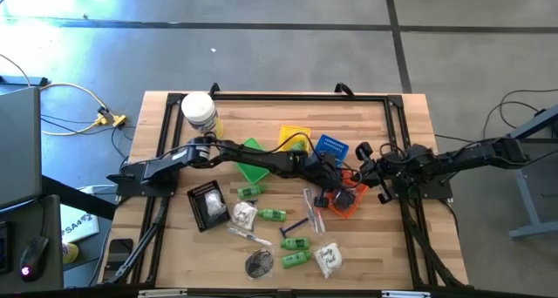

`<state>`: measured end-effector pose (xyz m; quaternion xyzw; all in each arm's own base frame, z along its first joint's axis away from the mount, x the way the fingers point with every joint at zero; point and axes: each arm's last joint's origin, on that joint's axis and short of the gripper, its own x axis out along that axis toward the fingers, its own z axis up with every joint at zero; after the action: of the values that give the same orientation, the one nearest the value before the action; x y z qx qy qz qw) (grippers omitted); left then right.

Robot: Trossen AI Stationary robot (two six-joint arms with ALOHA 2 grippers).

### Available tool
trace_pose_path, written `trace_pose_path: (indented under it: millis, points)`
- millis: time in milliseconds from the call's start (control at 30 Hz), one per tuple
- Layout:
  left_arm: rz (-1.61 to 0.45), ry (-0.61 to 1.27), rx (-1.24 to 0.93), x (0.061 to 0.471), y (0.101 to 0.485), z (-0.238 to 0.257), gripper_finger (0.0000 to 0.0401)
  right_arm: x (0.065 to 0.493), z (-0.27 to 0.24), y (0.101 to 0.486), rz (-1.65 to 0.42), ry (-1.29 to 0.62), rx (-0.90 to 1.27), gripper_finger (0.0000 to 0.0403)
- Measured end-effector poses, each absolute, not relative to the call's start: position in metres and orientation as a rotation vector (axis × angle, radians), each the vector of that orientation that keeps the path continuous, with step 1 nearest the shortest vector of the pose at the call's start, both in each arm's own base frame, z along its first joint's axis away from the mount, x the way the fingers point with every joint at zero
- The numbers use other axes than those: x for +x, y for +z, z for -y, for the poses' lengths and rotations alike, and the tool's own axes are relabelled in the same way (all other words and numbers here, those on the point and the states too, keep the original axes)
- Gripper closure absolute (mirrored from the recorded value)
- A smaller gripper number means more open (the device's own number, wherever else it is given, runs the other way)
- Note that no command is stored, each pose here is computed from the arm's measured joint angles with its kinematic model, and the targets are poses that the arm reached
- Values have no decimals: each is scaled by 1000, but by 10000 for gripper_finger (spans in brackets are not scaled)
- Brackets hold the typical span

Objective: Pick & Place Travel size toiletries
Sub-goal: Put the hairbrush into the orange bin, then put the shampoo bottle into the yellow bin

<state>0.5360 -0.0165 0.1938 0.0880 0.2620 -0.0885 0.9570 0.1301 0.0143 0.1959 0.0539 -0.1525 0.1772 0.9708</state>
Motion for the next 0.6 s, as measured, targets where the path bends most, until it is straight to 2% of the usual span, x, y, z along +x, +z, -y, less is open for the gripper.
trace_pose_path:
  millis: [133,367,500,600]
  points:
    - [-551,-209,172,535,191,18,356,130,-14,195,297,356,110,400]
    - [-560,-203,208,533,194,17,246,130,-14,195,297,355,110,397]
    - [-630,-170,226,519,218,16,202,131,-14,195,295,354,111,399]
    - [-710,-188,239,497,249,17,198,131,-14,194,288,354,112,399]
